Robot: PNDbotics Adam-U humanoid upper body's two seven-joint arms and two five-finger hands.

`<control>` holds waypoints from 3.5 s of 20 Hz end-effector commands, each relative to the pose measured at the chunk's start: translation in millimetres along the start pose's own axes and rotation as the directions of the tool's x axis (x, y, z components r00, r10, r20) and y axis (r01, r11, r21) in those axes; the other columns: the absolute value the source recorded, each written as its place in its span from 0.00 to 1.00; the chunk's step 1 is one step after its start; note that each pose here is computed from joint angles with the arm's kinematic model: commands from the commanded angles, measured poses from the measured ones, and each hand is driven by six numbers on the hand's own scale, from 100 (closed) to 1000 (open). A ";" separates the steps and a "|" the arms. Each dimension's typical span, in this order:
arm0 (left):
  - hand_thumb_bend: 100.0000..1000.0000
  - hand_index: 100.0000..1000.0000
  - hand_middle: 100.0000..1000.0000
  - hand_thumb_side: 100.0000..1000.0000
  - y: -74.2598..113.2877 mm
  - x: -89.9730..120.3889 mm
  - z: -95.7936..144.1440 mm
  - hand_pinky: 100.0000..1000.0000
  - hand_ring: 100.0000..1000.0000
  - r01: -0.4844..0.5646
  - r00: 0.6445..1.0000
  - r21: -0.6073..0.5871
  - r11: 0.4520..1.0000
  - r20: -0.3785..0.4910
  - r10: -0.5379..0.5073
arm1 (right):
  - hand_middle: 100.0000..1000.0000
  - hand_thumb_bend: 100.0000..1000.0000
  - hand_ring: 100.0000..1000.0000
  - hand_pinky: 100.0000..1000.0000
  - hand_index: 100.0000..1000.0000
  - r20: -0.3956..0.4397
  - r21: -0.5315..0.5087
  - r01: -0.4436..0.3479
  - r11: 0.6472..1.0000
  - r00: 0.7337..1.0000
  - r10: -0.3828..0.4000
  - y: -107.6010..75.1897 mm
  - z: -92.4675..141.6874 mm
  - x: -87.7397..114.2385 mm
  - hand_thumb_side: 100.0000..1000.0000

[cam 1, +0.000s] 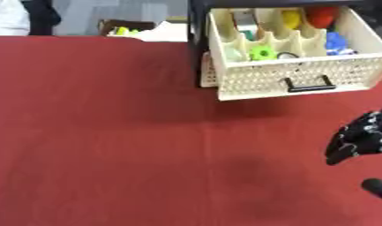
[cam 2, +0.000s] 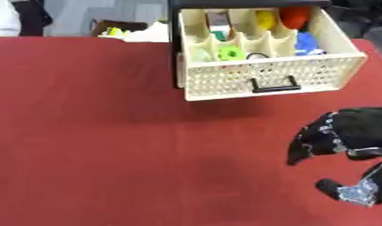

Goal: Pick up objects from table and place into drawer.

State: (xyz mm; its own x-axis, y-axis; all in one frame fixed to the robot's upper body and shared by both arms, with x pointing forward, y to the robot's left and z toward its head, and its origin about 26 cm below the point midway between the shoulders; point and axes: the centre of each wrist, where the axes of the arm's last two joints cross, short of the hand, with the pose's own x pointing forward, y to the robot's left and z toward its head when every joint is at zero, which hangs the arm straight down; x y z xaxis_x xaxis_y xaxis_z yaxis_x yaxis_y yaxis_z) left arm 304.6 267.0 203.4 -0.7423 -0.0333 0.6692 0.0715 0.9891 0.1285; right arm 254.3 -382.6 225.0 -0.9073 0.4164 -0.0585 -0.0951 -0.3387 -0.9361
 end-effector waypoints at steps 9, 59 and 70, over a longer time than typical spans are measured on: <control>0.00 0.86 0.65 1.00 -4.5 6.3 -5.2 0.67 0.65 0.005 1.000 -0.030 1.000 0.022 -0.005 | 0.73 0.00 0.65 0.37 0.87 0.051 0.184 0.028 0.983 0.998 -0.038 -26.0 -0.3 -9.2 1.00; 0.00 0.86 0.65 1.00 -8.2 6.5 -7.4 0.66 0.65 -0.012 1.000 -0.046 0.999 -0.006 0.012 | 0.50 0.00 0.48 0.19 0.89 -0.050 0.196 0.239 0.951 0.971 -0.234 -49.1 -12.7 -43.5 1.00; 0.00 0.86 0.65 1.00 -9.5 7.1 -8.9 0.66 0.65 -0.017 1.000 -0.054 0.998 0.001 0.017 | 0.49 0.00 0.48 0.18 0.88 -0.045 0.170 0.246 0.954 0.969 -0.242 -55.0 -13.6 -45.4 1.00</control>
State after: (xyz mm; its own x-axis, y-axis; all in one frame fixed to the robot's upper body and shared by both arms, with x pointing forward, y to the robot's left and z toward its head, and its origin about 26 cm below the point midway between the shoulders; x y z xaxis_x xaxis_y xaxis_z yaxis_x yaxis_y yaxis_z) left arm 306.7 256.8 204.9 -0.7191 -0.0147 0.6947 0.1183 0.9826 0.1433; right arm 305.8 -368.1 266.2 -0.7545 0.6178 0.2214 -0.4143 -0.1867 -0.8908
